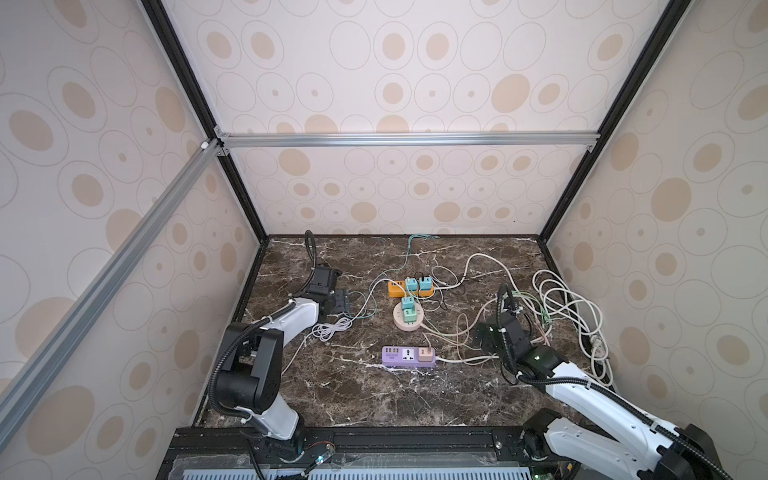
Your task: Insert the plug
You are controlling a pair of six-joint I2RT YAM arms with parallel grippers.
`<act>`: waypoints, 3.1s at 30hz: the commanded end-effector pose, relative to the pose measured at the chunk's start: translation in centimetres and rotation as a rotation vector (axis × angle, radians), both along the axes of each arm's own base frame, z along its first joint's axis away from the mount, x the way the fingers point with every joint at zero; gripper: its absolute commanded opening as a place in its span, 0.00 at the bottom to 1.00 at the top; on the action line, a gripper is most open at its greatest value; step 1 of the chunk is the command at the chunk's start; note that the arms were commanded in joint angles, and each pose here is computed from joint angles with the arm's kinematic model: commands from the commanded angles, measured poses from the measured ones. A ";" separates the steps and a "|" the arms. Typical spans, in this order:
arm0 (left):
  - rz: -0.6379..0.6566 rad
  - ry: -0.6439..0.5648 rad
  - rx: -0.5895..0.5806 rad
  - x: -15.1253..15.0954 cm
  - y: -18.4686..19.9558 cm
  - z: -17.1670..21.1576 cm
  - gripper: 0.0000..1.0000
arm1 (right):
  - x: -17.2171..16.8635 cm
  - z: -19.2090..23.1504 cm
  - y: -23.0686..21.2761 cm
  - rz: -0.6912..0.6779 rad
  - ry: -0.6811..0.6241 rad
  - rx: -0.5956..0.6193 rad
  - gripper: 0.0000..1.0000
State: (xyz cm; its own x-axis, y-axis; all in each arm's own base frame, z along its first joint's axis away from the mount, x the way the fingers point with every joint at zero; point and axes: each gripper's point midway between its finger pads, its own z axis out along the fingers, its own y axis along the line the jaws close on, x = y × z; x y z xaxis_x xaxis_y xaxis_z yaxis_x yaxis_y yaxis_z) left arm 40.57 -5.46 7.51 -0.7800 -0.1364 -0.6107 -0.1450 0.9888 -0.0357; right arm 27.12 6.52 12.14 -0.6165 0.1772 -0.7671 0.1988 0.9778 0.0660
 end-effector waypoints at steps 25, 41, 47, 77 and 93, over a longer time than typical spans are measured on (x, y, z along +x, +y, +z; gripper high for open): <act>0.099 0.186 -0.074 2.8 -0.2 -5.0 0.67 | 0.2 0.4 0.7 0.015 -0.024 0.059 0.99; 0.071 0.176 -0.103 0.9 -0.5 -3.8 0.37 | 0.9 -0.3 3.0 0.109 0.022 0.092 0.99; 0.012 0.157 -0.042 -0.2 0.3 -1.3 0.48 | 1.3 -0.2 3.4 0.125 0.037 0.077 0.99; 0.091 0.190 0.018 0.4 3.0 -4.9 0.36 | 2.3 -0.4 4.4 0.147 0.058 0.068 0.99; 0.103 -0.133 -0.333 -1.3 0.6 6.0 0.33 | 3.5 3.6 19.2 0.726 -0.057 0.257 0.99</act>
